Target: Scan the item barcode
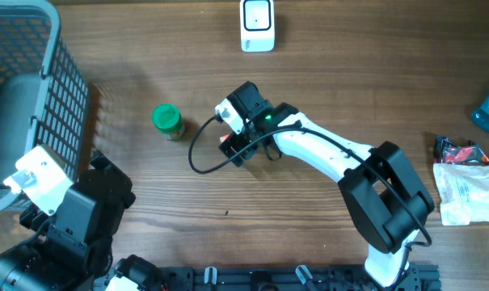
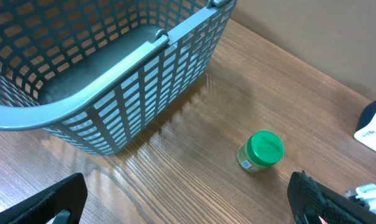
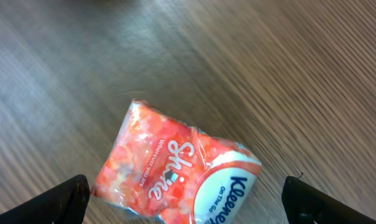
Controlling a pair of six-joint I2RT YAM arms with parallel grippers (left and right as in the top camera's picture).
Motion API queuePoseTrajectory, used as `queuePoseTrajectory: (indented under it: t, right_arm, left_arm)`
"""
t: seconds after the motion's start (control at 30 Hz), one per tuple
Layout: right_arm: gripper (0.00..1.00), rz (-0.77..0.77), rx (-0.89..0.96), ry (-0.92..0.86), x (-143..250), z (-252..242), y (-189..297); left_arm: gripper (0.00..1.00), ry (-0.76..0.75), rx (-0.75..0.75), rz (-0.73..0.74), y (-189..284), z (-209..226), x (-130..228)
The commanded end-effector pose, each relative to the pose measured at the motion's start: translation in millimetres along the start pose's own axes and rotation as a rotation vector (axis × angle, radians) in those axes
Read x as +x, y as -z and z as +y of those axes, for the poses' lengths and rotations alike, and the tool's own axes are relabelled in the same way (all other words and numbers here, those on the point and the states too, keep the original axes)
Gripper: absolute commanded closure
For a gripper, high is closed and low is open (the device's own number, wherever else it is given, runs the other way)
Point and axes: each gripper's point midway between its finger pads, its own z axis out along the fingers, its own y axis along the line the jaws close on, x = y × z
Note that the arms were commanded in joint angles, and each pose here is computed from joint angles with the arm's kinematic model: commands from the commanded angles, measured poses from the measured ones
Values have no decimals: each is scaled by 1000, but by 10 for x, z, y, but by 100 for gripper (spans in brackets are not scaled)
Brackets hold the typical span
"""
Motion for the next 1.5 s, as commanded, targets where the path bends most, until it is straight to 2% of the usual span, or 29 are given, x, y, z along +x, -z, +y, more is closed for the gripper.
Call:
queuePoseTrajectory:
  t: [0.0, 0.2, 0.57, 0.83, 1.07, 1.47]
  right_arm:
    - [0, -35, 63, -169, -114, -79, 116]
    - [0, -34, 83, -247, -103, -114, 118]
    - [0, -34, 65, -227, -121, 20, 108]
    - [0, -61, 106, -362, -162, -50, 92]
    - [0, -9, 105, -361, -37, -13, -132]
    - [0, -26, 104, -384, 54, -7, -243]
  left_arm:
    - [0, 24, -6, -4, 4, 10, -23]
    - [0, 24, -6, -4, 4, 10, -23]
    - [0, 24, -6, -4, 4, 10, -23]
    - [0, 24, -6, -4, 4, 10, -23]
    - [0, 24, -6, -4, 4, 10, -23]
    - [0, 24, -6, -4, 4, 10, -23]
